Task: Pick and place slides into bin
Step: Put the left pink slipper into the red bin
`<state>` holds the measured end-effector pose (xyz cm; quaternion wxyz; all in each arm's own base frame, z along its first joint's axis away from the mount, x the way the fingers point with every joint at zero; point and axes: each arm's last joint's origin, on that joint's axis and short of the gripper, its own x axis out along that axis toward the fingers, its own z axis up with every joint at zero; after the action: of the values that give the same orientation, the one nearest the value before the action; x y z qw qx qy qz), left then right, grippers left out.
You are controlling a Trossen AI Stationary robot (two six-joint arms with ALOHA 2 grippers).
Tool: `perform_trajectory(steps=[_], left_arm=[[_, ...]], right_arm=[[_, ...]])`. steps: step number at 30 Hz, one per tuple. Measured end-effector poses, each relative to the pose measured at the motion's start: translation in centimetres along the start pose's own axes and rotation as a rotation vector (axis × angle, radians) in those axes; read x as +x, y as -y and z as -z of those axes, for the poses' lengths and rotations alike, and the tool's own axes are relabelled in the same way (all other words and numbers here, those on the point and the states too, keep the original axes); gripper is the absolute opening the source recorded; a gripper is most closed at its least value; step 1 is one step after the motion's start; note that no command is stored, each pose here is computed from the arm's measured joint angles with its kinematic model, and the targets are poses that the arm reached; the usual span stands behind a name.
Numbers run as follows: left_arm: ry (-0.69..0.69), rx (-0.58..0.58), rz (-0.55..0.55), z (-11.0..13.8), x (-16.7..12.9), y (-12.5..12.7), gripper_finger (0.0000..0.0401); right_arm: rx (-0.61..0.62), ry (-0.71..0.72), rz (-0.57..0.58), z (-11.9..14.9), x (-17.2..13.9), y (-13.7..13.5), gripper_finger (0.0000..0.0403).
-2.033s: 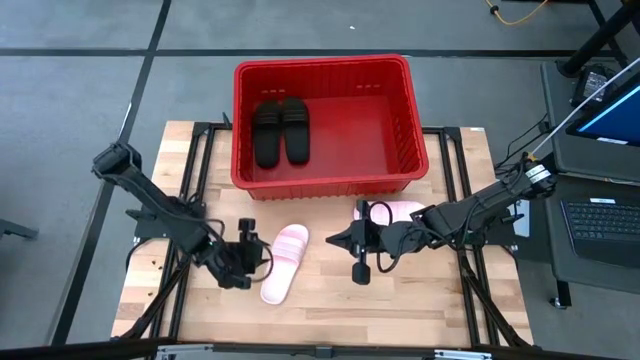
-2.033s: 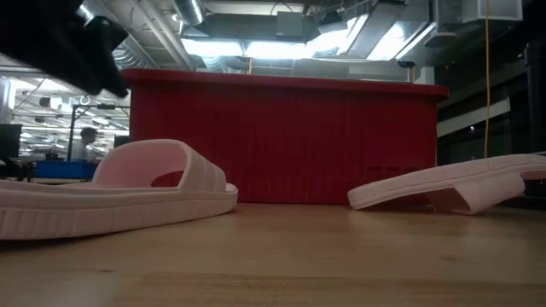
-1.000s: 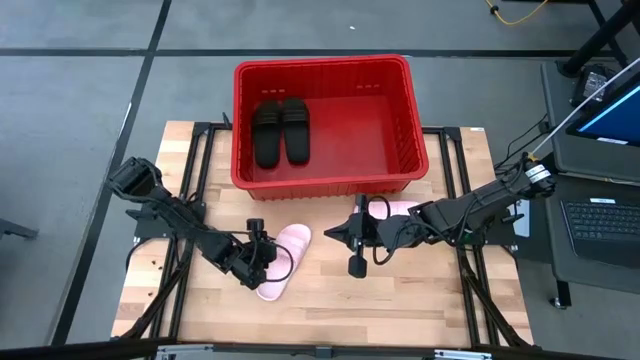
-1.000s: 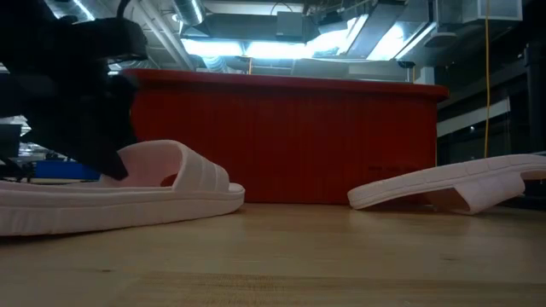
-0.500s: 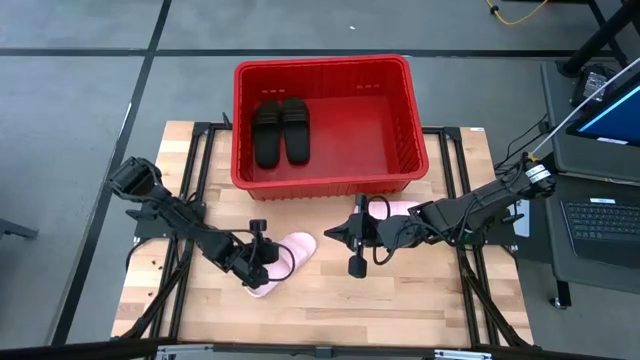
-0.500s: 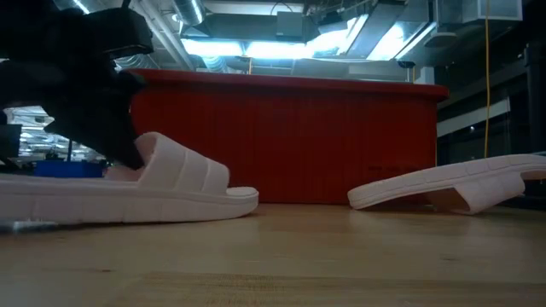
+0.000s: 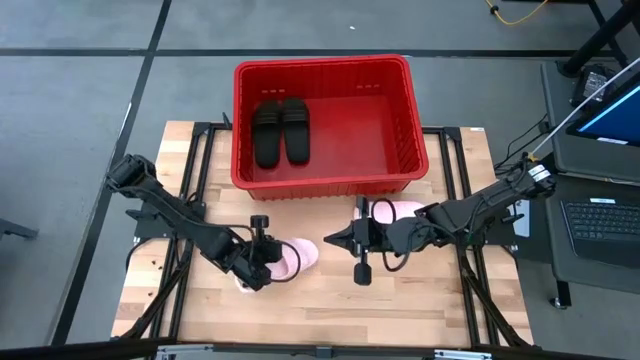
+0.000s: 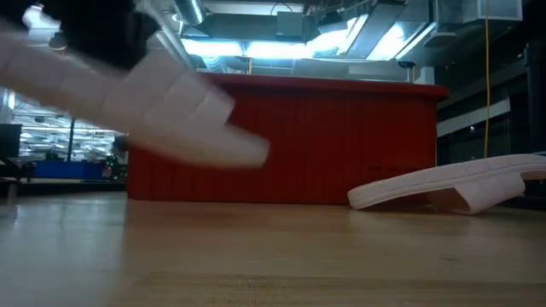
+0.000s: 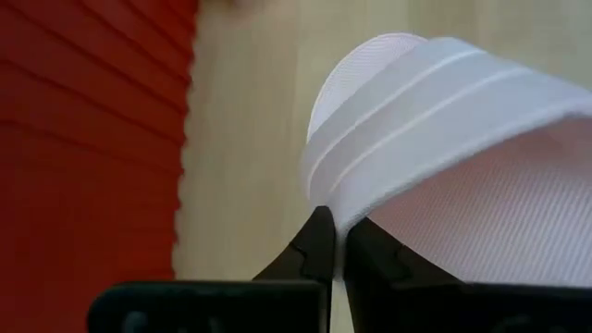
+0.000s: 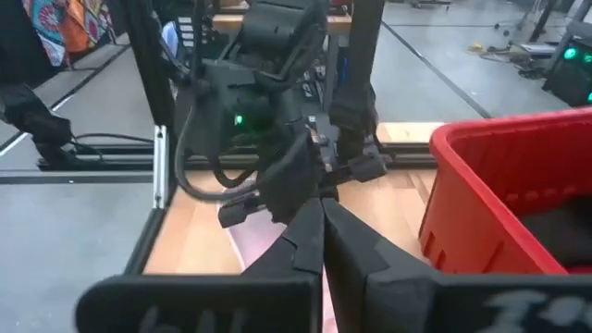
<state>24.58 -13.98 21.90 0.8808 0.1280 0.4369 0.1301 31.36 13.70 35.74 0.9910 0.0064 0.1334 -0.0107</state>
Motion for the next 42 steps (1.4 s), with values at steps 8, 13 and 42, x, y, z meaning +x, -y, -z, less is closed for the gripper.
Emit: perform_trajectory(steps=[8, 13, 42], left_arm=[[0.209, -0.053, -0.217, -3.7, -3.8, -2.6, 0.0004], [0.242, -0.097, -0.303, -5.2, -4.6, -5.0, 0.0004], [0.302, -0.192, -0.600, -9.7, -5.9, -11.2, 0.0004]], right_arm=[[0.051, 0.006, 0.051, -1.0, -0.8, -0.6, 0.0005], [0.050, 0.018, 0.060, -2.1, -1.0, -0.8, 0.0004], [-0.277, -0.242, 0.352, -8.2, 5.2, 0.1, 0.0112]])
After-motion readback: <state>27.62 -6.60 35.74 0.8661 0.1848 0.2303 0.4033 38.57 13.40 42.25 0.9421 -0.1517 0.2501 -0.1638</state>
